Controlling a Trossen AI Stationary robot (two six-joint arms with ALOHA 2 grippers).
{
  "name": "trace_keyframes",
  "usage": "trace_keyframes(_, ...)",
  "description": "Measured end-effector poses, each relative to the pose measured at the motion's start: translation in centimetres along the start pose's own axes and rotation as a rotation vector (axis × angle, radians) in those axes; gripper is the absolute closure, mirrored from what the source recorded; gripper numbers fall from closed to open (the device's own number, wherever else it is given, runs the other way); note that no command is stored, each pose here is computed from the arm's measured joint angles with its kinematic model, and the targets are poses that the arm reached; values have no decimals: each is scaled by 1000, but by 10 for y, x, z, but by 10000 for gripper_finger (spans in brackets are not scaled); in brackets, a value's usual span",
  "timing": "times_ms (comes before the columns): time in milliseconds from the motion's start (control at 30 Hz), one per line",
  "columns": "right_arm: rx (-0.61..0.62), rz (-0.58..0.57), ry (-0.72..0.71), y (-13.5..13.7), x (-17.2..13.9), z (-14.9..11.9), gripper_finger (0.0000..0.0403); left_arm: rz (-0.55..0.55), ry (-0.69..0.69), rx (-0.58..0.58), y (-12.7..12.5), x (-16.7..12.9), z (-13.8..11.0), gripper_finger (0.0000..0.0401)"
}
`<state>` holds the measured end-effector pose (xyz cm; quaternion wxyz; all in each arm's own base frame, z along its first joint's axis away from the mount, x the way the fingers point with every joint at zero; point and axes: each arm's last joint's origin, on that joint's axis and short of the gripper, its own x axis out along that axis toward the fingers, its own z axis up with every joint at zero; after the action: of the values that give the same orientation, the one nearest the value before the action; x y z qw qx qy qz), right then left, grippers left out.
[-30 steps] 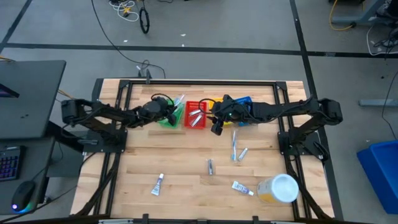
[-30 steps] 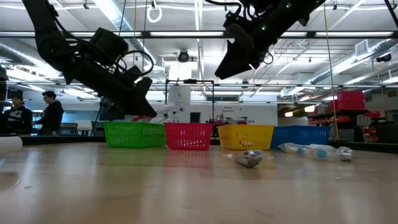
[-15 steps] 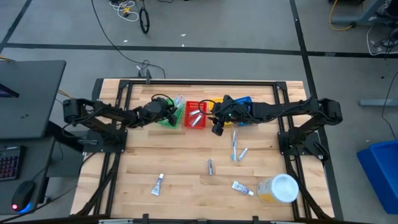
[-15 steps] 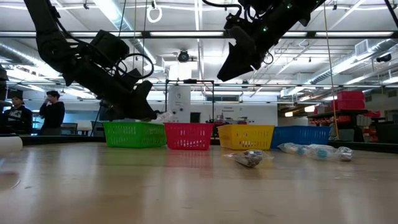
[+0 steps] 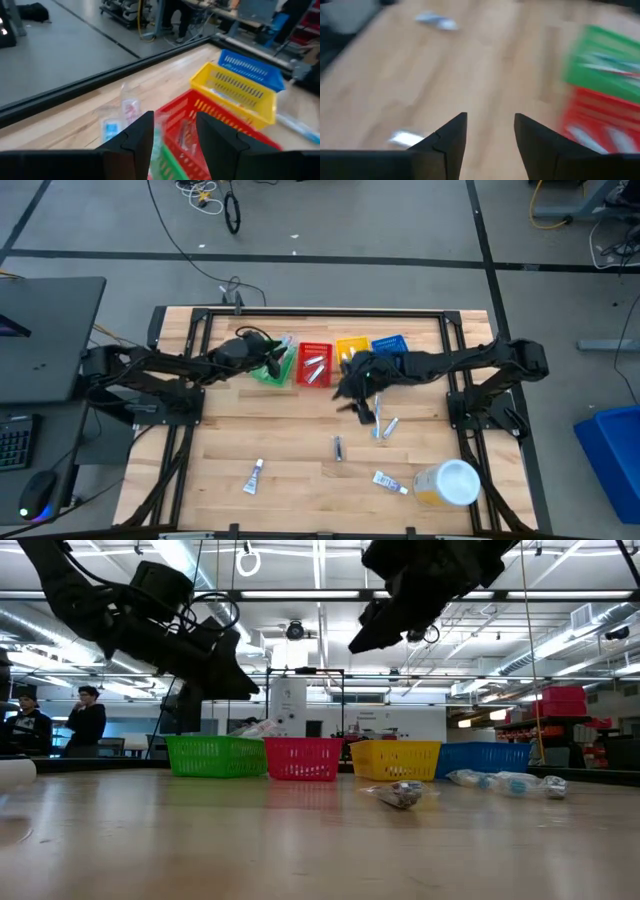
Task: Pick & Place Travel size toiletries
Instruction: Put the silver nail cutter into the red bin
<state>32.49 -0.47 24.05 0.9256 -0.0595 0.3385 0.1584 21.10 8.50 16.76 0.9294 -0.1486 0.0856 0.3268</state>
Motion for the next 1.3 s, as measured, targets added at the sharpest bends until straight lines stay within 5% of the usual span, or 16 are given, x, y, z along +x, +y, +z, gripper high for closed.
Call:
trace_keyframes(200, -83, 144, 98, 25, 41, -14, 193, -20, -4, -31, -1, -1, 2, 251)
trace_keyframes(467, -361, 272, 209, 53, 82, -38, 152, -32, -35, -97, -2, -1, 5, 251)
trace_keyframes(700, -499, 273, 107, 68, 111, -39, 156, -40, -54, -90, -2, -1, 7, 251)
trace_keyframes(1000, -468, 303, 164, 72, 119, -49, 172, -101, -29, -97, -4, -1, 6, 251)
trace_keyframes(1300, -411, 288, 162, 71, 112, -23, 188, -101, -28, -93, -4, -1, 6, 251)
